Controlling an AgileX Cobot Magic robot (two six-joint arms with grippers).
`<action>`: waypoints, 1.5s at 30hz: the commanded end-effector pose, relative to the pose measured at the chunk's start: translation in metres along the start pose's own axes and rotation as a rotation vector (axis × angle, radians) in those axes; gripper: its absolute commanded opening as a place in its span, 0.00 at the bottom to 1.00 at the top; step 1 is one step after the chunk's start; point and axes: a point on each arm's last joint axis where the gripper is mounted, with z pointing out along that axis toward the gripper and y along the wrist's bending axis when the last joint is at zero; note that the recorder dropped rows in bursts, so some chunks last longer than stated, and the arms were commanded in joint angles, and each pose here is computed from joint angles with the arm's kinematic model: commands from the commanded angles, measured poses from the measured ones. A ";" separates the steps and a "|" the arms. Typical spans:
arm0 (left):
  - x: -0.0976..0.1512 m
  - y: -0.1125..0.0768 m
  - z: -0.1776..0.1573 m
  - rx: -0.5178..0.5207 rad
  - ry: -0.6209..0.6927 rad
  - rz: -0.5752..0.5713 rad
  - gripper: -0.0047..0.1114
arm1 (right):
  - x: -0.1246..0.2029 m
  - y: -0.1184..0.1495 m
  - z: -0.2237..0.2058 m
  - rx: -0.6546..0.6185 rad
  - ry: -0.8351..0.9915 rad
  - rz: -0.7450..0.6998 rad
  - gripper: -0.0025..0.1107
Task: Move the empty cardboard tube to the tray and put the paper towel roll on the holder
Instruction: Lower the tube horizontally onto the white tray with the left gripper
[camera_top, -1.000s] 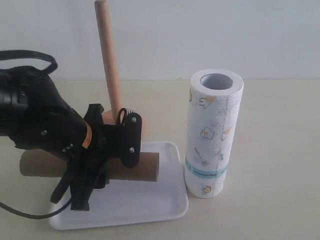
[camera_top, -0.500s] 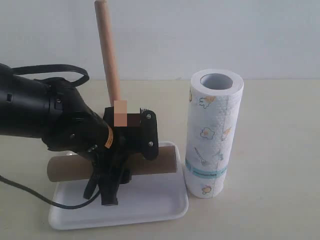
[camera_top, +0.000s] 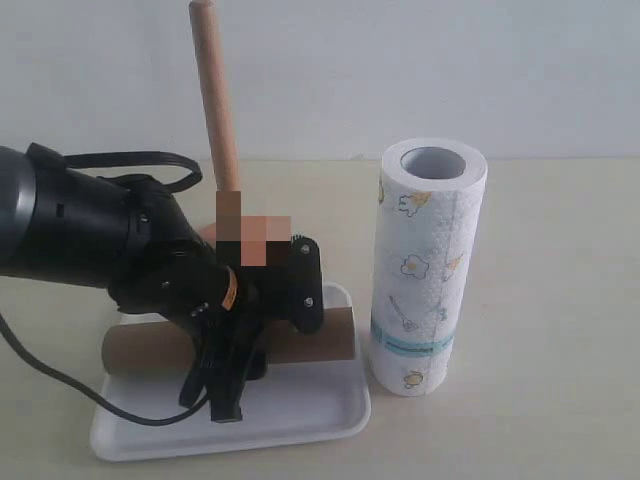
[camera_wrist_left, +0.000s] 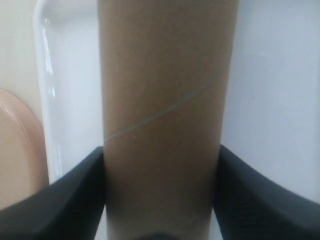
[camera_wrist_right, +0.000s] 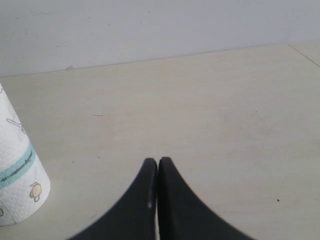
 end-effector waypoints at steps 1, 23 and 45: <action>-0.004 0.000 -0.001 -0.003 -0.014 -0.009 0.08 | -0.001 0.000 0.000 0.003 -0.009 0.002 0.02; -0.002 -0.001 -0.001 0.004 0.005 0.031 0.56 | -0.001 0.000 0.000 0.003 -0.009 0.002 0.02; 0.001 0.005 -0.026 -0.012 0.029 -0.002 0.62 | -0.001 0.000 0.000 0.003 -0.009 0.002 0.02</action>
